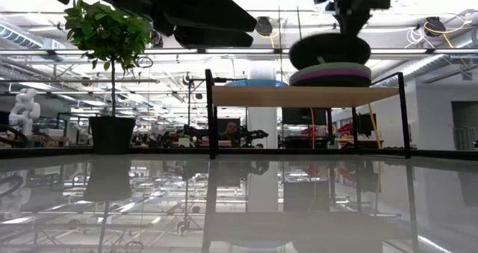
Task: Place and stack plates onto a shelf
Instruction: Stack the black plate on top of the light green plate on the shelf
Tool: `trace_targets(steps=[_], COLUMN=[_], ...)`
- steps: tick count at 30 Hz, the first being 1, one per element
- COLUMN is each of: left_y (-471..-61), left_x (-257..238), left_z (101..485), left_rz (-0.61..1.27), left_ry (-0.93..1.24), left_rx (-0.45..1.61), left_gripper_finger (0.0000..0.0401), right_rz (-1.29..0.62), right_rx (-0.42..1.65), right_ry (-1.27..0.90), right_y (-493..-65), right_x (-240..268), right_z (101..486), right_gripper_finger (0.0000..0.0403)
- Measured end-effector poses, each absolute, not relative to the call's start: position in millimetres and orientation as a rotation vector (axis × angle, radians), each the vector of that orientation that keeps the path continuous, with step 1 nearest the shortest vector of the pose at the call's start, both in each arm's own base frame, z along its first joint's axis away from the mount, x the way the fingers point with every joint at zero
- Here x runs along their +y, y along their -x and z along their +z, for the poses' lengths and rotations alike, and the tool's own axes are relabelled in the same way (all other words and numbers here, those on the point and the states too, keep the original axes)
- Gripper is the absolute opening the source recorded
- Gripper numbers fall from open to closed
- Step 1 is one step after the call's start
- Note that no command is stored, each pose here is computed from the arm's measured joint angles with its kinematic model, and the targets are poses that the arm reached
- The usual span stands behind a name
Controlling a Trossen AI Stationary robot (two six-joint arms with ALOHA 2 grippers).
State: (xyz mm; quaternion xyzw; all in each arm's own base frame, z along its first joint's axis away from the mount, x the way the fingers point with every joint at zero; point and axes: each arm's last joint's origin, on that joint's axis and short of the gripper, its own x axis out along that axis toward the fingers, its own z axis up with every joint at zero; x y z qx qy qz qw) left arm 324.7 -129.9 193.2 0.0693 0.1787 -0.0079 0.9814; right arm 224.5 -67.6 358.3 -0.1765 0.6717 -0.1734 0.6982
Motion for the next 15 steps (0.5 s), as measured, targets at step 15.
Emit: trace_targets(steps=[15], left_y=[-322], left_x=[-137], left_z=[193], left_rz=[-0.035], left_ry=[-0.126], left_rx=[0.359], left_gripper_finger=[0.0271], right_rz=[-0.478], right_rx=[1.504], right_ry=[0.421], right_y=[-228], right_x=[-79], right_z=[340], right_gripper_finger=[0.0051])
